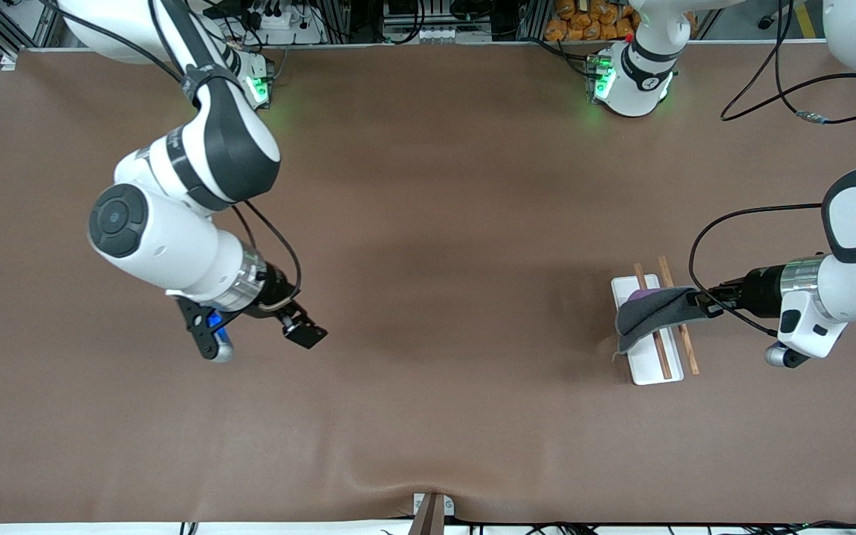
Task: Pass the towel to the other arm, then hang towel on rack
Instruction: 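Carry the towel over the rack with the left gripper while the right gripper withdraws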
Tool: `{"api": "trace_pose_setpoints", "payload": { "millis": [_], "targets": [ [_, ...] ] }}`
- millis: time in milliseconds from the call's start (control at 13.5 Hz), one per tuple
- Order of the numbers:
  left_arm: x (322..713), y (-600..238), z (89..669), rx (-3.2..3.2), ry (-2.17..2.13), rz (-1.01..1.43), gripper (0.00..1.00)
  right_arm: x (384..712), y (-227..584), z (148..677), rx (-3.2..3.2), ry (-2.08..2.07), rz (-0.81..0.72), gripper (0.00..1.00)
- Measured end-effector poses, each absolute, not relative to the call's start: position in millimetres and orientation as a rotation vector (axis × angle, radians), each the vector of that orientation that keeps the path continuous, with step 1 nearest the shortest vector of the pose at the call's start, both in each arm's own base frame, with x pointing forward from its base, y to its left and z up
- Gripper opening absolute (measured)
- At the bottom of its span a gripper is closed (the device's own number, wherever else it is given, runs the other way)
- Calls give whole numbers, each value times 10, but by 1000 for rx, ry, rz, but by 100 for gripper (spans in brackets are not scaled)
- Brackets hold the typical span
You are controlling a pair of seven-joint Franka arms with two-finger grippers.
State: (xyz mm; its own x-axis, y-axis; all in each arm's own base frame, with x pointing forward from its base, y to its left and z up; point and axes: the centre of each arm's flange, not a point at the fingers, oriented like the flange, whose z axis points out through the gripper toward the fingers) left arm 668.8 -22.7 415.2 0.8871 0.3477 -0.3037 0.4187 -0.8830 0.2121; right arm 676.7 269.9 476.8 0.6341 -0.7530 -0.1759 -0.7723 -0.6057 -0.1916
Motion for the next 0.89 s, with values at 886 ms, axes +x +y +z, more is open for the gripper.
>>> {"api": "trace_pose_setpoints", "payload": {
  "millis": [886],
  "targets": [
    [6583, 849, 3861, 2754, 414, -393, 2, 6591, 1052, 5575, -3107, 445, 65, 100]
  ]
}}
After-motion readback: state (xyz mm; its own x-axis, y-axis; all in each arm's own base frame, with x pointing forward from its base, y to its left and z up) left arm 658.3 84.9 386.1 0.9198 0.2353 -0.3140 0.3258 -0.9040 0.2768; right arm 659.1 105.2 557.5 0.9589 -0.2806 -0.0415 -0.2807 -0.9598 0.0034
